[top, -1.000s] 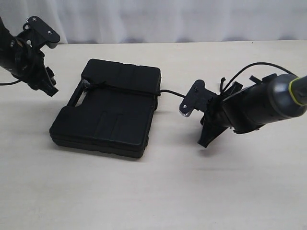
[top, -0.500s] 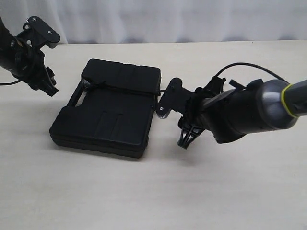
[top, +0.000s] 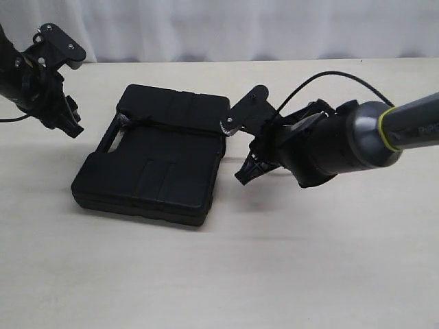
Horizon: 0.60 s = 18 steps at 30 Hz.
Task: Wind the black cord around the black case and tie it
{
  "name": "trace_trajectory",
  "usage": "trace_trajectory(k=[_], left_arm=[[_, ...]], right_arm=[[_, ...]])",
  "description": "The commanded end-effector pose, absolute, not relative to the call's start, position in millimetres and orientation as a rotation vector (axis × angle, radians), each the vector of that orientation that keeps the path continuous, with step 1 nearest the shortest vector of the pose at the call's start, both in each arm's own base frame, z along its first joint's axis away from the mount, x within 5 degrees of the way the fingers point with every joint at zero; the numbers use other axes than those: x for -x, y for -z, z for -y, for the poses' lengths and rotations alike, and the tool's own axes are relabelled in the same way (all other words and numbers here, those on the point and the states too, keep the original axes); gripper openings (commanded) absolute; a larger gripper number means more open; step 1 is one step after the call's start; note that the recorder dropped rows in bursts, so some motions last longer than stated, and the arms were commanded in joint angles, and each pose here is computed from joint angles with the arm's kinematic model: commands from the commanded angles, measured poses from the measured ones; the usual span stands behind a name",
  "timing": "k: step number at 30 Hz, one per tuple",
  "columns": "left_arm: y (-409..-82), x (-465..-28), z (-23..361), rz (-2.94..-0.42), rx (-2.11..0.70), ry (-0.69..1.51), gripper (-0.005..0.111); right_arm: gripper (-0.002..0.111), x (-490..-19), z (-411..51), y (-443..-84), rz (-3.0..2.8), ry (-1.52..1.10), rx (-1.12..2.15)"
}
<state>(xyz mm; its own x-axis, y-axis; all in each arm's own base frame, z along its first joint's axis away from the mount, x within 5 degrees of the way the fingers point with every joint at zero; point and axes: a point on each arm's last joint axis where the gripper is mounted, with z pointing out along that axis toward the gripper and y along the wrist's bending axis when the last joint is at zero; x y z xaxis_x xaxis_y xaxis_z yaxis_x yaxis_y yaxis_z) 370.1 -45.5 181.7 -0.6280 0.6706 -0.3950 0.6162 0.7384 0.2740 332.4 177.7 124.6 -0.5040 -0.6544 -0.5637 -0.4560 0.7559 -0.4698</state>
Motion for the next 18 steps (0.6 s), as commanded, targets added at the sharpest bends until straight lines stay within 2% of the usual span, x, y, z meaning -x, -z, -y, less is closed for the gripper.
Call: trace_trajectory(k=[1, 8, 18], left_arm=[[-182, -370, 46, -2.459, -0.965, -0.147, 0.044], [-182, -371, 46, -2.456, -0.963, -0.147, 0.044], [-182, -371, 46, -2.456, -0.963, -0.147, 0.044]], right_arm=[[0.004, -334, -176, -115, -2.197, 0.367, 0.868], [0.004, -318, -183, -99, -2.210, 0.221, 1.120], [0.004, -318, -172, -92, -2.217, 0.367, 1.111]])
